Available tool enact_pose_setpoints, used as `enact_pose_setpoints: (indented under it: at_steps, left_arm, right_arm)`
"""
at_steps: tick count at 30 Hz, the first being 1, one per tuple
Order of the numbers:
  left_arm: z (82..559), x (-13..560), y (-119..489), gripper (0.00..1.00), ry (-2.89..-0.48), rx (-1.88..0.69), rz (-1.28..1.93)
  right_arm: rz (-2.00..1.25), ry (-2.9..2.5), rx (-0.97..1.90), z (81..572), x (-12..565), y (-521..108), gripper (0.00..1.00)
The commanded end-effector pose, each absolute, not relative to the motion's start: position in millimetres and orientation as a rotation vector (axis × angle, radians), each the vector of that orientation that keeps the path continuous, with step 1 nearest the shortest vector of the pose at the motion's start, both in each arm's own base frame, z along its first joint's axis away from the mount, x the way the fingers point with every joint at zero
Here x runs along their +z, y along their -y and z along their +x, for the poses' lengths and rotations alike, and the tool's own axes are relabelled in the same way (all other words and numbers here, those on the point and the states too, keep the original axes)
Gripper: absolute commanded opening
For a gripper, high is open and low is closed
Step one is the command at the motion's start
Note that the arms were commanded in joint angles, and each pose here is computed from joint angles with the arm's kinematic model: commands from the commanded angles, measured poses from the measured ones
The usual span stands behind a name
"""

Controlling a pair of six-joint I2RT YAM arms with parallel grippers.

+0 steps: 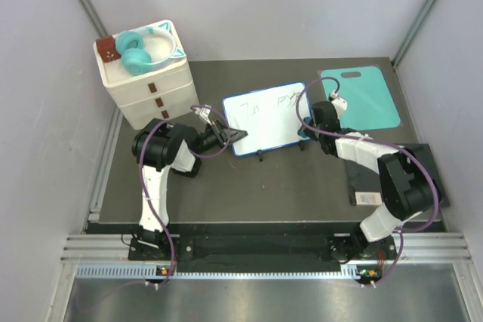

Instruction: Erase the whiteboard

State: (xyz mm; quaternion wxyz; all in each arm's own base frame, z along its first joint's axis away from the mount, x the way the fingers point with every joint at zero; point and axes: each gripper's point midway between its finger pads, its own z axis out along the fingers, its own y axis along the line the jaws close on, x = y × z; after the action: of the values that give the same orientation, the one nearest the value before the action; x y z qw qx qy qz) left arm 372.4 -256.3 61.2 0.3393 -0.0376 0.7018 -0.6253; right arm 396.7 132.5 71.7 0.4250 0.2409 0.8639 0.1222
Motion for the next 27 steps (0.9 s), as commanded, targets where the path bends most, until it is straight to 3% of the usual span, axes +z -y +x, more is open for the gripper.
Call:
enact_pose_setpoints:
  at_steps: [1, 15, 27]
  left_arm:
    - [331.6, 12.9, 249.9, 0.0, -1.909, -1.609, -0.034]
    - [326.2, 19.6, 258.1, 0.0, -1.891, -1.615, 0.042]
    - [325.8, 51.7, 259.9, 0.0, -1.803, -1.591, 0.142]
  right_arm:
    - [0.543, -2.249, 0.187, 406.9, 52.0, -117.1, 0.0]
    - [0.3, -2.155, 0.267, 481.1, 118.9, -152.2, 0.0]
    - [0.294, -2.186, 0.292, 473.5, 90.9, -154.8, 0.0]
